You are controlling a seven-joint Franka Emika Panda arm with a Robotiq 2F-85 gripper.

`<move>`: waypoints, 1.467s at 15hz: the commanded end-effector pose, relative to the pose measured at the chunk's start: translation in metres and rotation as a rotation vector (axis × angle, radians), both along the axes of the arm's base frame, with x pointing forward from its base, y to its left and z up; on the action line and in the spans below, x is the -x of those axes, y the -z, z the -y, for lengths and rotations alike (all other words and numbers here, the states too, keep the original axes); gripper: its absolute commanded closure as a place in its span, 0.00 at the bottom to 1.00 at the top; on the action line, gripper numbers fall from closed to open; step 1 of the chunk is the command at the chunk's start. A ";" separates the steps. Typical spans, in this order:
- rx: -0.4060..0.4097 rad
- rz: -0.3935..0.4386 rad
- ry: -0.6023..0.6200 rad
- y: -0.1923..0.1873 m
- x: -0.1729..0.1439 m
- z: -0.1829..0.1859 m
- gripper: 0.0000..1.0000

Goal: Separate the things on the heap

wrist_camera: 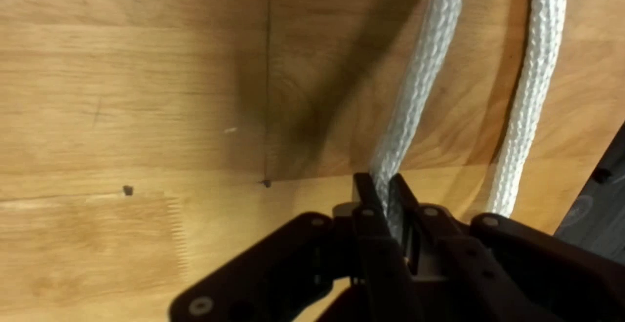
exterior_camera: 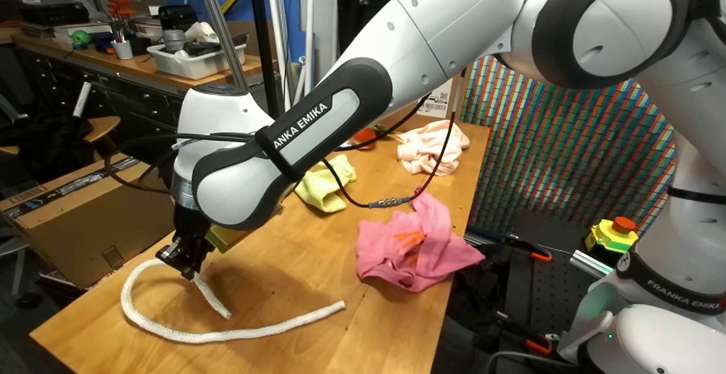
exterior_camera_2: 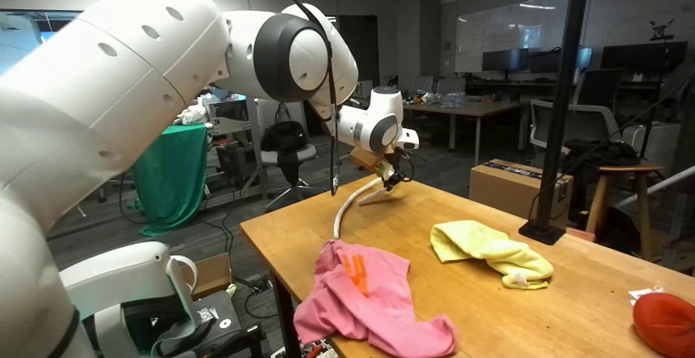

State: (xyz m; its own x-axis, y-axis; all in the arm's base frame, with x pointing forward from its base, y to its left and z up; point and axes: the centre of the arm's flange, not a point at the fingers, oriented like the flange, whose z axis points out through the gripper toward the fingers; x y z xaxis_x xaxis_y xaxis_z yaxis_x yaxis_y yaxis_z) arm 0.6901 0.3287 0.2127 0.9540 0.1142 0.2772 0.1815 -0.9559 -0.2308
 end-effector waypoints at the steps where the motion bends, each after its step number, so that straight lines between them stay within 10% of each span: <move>1: -0.033 0.031 0.136 -0.006 -0.012 -0.001 0.95; 8: -0.028 0.031 0.250 -0.005 -0.018 0.008 0.93; 9: -0.019 0.032 0.252 -0.005 -0.018 0.009 0.65; 18: 0.173 -0.083 0.088 -0.044 0.014 0.010 0.05; 22: 0.326 -0.193 -0.017 -0.092 0.041 0.018 0.00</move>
State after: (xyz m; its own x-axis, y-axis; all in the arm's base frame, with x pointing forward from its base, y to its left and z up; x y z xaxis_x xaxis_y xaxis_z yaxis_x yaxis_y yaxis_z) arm 0.6739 0.3210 0.2559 0.9896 0.0953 0.1073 0.0986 -0.9948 -0.0254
